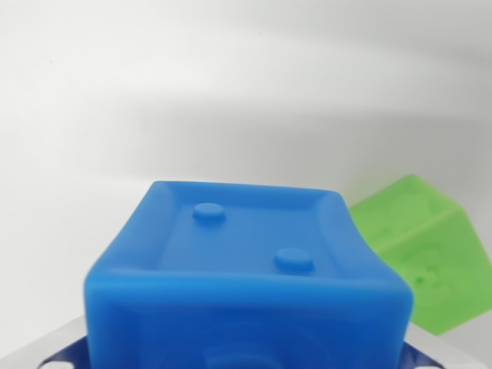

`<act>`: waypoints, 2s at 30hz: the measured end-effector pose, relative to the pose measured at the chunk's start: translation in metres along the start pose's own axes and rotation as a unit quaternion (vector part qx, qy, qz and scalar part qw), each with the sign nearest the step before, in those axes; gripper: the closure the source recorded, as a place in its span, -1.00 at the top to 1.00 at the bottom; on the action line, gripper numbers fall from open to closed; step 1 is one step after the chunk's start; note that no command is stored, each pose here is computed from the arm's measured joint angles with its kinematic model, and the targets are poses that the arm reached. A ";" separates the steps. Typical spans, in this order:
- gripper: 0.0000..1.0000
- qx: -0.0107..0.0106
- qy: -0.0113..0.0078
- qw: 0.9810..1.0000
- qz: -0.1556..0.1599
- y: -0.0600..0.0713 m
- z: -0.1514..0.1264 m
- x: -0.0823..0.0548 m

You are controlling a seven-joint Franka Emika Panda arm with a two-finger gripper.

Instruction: Stack cube

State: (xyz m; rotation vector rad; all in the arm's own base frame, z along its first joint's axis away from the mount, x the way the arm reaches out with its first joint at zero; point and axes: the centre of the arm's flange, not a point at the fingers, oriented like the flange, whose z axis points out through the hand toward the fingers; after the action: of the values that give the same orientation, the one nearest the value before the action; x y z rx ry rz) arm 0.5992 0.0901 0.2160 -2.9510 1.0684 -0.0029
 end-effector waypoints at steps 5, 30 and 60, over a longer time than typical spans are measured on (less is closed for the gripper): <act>-1.00 0.000 0.000 1.000 -0.025 0.007 -0.005 0.004; -1.00 -0.001 0.001 0.988 -0.152 0.044 -0.034 0.022; -1.00 -0.002 -0.001 0.964 -0.265 0.078 -0.049 0.038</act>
State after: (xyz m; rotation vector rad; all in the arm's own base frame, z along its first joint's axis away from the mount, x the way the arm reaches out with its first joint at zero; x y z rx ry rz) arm 0.5781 0.0059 0.2646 -3.1330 0.2472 0.0016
